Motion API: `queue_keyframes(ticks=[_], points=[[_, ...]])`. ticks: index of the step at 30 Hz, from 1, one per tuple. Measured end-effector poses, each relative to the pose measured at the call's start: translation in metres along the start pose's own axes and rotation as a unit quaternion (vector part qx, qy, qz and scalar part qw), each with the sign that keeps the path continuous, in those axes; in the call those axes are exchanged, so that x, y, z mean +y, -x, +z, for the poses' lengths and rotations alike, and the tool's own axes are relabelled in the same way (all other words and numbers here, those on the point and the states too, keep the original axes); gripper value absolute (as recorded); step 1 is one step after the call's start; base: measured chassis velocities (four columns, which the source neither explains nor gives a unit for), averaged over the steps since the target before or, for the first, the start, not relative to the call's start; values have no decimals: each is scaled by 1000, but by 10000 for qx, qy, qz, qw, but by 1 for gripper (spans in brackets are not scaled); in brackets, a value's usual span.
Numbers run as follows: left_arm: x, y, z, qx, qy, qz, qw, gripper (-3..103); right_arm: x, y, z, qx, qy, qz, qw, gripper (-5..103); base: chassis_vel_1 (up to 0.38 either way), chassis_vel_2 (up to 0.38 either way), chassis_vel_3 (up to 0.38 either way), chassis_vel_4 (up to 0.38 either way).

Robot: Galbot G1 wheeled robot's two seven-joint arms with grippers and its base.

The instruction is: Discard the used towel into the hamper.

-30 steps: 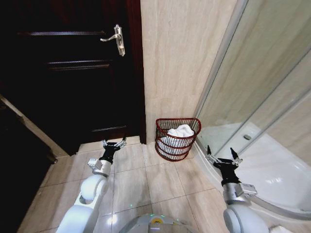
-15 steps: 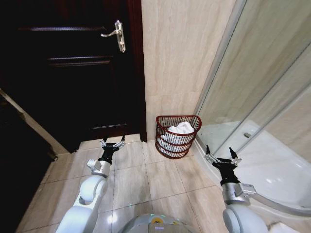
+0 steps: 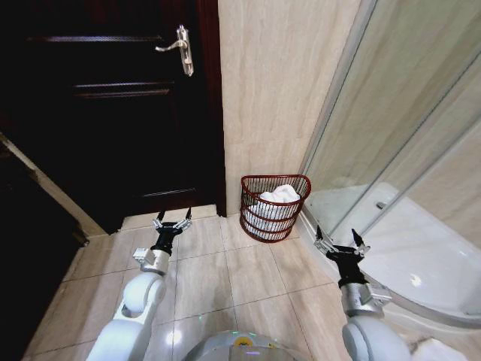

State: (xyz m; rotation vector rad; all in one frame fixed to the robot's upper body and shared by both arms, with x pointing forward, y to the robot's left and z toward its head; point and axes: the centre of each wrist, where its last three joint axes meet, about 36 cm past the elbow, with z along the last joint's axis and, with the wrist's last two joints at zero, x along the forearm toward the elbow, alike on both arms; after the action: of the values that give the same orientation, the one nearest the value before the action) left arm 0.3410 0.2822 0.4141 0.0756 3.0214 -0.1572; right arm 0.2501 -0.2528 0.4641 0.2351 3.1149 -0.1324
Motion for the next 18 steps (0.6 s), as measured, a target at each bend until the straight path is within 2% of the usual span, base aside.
queue_keyframes(ticks=[8, 18], points=[[-2, 3, 5, -80, 2, -15, 10000, 100, 1, 0, 9, -81, -63, -24, 9999, 100, 0, 0, 0, 0], [-5, 4, 5, -90, 3, 22, 10000, 100, 4, -3, 14, 26, 41, 76, 10000, 100, 0, 0, 0, 0]])
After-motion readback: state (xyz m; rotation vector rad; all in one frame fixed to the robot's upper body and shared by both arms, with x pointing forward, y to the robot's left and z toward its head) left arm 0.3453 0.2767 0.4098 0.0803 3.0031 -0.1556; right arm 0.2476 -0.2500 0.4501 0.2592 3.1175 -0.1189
